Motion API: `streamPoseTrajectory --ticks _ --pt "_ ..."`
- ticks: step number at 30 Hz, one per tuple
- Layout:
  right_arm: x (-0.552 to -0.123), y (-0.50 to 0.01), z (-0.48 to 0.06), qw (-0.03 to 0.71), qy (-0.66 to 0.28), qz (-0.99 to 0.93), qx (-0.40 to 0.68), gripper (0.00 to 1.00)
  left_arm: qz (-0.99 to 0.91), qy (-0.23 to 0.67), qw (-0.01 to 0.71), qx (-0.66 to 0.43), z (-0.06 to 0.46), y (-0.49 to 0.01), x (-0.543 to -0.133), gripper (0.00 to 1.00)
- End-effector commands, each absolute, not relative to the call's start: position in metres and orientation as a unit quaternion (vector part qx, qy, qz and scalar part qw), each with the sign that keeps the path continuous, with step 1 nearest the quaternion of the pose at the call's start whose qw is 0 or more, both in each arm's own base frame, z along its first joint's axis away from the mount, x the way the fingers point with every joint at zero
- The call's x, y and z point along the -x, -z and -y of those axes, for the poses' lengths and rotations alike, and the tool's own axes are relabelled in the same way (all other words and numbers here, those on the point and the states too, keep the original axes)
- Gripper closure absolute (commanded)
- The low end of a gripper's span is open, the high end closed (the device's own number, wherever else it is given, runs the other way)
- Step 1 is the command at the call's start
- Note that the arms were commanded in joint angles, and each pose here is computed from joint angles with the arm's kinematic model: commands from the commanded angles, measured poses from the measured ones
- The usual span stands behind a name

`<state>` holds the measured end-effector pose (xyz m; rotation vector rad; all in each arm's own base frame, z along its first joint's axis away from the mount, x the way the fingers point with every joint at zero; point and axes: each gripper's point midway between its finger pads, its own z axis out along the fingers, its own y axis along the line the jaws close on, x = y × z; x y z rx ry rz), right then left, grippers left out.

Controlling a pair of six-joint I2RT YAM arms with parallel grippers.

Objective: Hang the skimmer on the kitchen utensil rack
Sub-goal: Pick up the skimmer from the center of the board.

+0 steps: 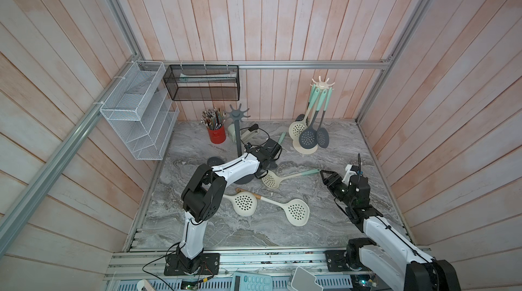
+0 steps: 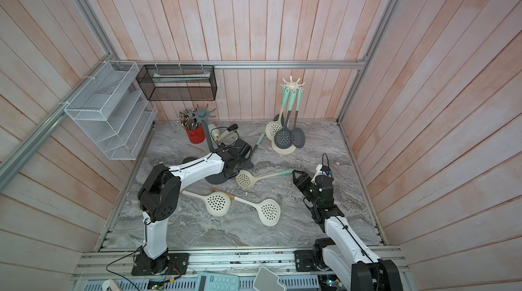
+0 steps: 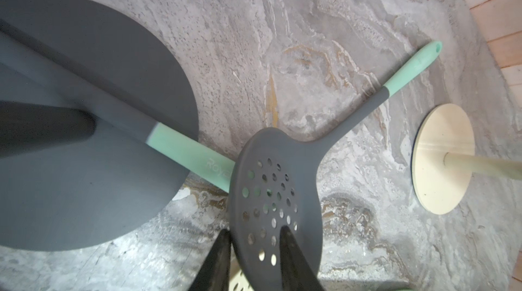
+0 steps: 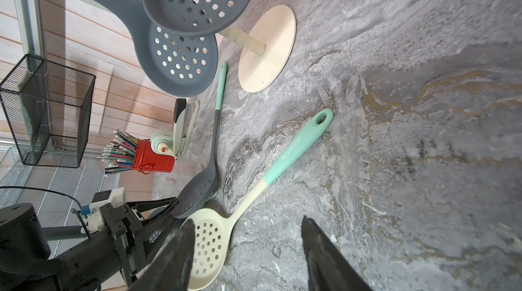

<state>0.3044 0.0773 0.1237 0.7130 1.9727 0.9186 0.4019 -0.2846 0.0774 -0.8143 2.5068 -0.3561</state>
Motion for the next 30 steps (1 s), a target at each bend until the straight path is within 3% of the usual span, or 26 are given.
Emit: streamPoseTrajectory --ticks 1,8,19,22,25,30 --pt "-0.303 -0.120 -0.074 0.411 -0.356 -0.789 -0.286 0.39 -0.922 0.131 0.216 0.293 0.286 -0.065 -0.393 0.70" --pt "-0.301 -0.117 -0.073 0.410 -0.358 -0.787 -0.292 0.39 -0.921 0.141 0.195 0.306 0.286 -0.056 -0.383 0.67" --pt "-0.298 -0.119 -0.069 0.418 -0.353 -0.784 -0.293 0.39 -0.915 0.143 0.214 0.310 0.287 -0.056 -0.402 0.67" --pt "-0.298 -0.119 -0.069 0.418 -0.352 -0.784 -0.293 0.39 -0.912 0.145 0.225 0.312 0.286 -0.060 -0.408 0.70" --pt "-0.298 -0.120 -0.069 0.418 -0.354 -0.784 -0.293 0.39 -0.909 0.147 0.233 0.313 0.286 -0.065 -0.410 0.84" --pt "-0.297 -0.121 -0.068 0.421 -0.352 -0.782 -0.294 0.39 -0.902 0.157 0.246 0.318 0.285 -0.075 -0.413 0.90"
